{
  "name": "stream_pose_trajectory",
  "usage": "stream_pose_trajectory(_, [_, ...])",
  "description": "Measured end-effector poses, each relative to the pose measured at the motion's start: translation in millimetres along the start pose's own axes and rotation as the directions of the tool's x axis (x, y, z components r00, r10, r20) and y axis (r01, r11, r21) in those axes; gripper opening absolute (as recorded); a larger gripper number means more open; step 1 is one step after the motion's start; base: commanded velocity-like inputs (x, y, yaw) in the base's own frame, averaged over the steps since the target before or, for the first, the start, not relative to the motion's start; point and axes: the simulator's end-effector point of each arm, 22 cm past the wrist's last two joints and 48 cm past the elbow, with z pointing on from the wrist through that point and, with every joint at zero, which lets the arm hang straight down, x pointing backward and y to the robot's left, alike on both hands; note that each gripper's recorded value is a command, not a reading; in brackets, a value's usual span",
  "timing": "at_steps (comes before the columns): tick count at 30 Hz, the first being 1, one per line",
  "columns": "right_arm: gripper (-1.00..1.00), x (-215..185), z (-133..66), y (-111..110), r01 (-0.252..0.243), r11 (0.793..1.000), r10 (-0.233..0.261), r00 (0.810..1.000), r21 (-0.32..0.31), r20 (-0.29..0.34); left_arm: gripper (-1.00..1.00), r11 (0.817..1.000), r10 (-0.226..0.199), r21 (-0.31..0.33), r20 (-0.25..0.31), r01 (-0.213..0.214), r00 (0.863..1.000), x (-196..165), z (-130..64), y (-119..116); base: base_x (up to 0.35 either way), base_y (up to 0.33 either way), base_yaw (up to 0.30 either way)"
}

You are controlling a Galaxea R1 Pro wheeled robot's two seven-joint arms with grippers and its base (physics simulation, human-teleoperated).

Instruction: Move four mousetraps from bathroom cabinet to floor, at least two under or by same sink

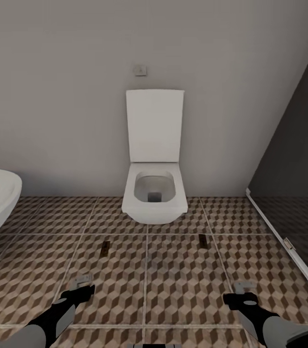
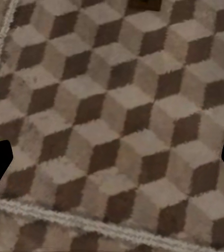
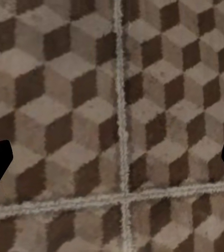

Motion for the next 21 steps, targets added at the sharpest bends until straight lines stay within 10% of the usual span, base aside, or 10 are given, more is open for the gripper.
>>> stream_pose_trajectory(21, [1.0,-41,-23.8,-9,-0.021,1.0,0.02,0.996,0.007,0.083,1.0,1.0,0.002,0.007,-0.016,-0.001,1.0,-19,-22.3,-2,0.0,0.0,0.0])
